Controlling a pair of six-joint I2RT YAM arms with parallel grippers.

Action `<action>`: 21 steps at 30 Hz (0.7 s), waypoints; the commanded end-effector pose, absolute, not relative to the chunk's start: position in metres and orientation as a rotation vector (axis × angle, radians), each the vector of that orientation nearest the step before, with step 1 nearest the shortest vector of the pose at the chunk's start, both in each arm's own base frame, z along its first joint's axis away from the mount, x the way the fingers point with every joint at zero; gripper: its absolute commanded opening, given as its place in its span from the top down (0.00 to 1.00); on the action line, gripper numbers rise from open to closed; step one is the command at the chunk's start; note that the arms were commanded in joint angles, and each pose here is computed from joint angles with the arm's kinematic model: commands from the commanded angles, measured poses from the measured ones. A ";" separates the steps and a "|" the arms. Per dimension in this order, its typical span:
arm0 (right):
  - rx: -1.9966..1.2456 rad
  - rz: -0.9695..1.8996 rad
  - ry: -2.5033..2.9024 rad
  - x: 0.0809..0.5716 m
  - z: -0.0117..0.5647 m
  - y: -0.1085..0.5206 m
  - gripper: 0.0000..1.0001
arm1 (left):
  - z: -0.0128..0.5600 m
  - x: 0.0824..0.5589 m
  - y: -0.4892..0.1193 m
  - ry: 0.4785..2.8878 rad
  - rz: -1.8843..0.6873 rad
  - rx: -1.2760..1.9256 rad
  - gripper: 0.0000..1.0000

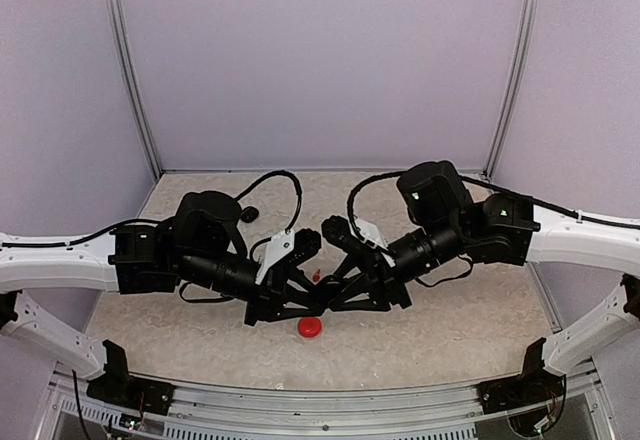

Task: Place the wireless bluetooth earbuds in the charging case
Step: Pass from the left arm to the right

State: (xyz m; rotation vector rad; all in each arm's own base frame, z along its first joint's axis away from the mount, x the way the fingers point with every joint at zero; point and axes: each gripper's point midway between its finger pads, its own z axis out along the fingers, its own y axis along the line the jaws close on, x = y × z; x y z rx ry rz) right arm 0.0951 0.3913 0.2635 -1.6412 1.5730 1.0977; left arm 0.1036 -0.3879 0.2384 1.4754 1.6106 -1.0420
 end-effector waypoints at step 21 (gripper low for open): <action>-1.559 1.059 1.523 0.099 0.277 0.387 0.84 | 0.285 0.119 -0.366 1.450 -1.021 1.230 0.42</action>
